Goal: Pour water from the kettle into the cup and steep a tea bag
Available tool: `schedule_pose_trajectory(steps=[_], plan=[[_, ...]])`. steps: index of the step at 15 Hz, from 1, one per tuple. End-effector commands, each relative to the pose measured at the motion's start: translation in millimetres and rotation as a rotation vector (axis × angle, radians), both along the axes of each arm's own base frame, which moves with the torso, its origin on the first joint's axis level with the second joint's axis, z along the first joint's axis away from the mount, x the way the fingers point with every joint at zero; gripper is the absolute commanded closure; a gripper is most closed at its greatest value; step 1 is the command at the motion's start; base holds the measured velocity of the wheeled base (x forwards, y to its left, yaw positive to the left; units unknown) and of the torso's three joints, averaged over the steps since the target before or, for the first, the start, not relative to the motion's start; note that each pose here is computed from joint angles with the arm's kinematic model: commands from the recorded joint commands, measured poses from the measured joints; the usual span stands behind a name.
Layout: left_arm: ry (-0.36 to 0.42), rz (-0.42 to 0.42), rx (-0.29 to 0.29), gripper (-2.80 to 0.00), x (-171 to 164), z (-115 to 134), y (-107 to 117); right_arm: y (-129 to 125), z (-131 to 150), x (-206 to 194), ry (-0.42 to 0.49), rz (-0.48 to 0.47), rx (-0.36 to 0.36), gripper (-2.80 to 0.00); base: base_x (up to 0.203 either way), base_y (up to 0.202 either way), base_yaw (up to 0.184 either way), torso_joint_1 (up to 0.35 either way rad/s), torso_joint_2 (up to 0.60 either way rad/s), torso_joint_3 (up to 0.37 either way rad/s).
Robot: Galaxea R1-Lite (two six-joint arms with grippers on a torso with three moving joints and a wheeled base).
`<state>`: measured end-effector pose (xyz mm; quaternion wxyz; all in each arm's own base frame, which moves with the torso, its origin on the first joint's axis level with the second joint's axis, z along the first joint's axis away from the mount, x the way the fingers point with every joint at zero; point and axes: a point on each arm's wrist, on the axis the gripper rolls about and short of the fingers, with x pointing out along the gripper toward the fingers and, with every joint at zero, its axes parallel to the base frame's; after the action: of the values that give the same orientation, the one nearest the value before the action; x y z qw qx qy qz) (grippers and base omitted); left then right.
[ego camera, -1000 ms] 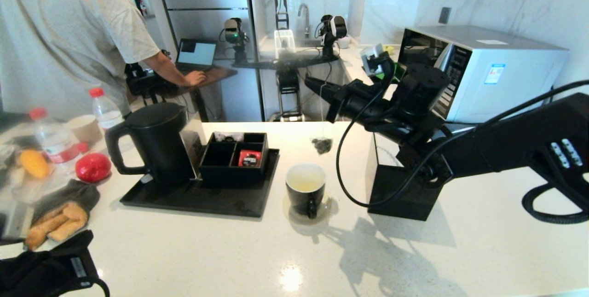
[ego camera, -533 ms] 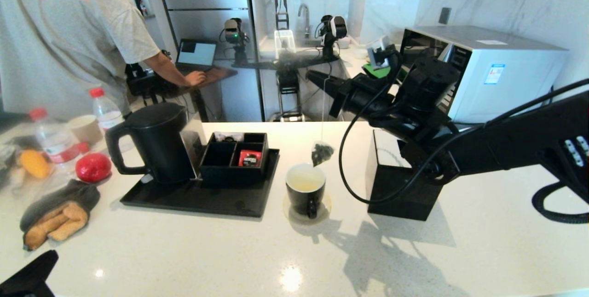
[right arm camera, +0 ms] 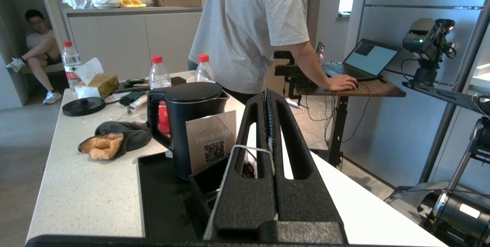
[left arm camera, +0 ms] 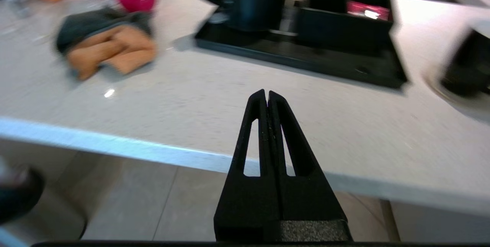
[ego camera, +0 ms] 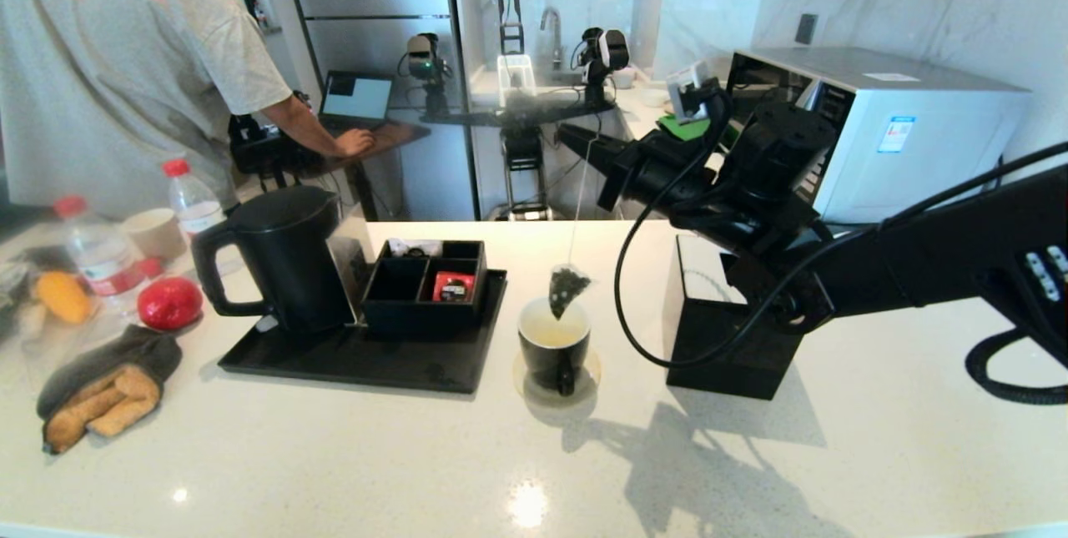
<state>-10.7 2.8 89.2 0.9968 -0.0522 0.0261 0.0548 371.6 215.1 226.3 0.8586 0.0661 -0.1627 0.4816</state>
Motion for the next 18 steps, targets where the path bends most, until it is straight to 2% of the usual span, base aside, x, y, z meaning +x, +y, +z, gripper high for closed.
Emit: schedule_pose_trajectory(steps=[1,8,15,18], plan=[[-0.078,-0.094,0.067,0.0,-12,-11,-2,0,0,0,-0.01,0.003,0.005,0.0,0.0,0.0,0.0,0.0,0.0,0.0],[-0.064,-0.091,0.069,0.0,-12,-13,-2,3,-7,2,-0.002,0.006,0.002,0.0,0.0,0.0,0.0,0.0,0.0,0.0],[-0.064,-0.091,0.069,0.0,-12,-13,-2,21,-12,-7,0.012,0.056,-0.007,0.0,0.0,0.0,0.0,0.0,0.0,0.0],[-0.064,-0.091,0.068,0.0,-12,-13,-2,27,-25,-14,0.041,0.073,-0.028,0.0,0.0,0.0,0.0,0.0,0.0,0.0]])
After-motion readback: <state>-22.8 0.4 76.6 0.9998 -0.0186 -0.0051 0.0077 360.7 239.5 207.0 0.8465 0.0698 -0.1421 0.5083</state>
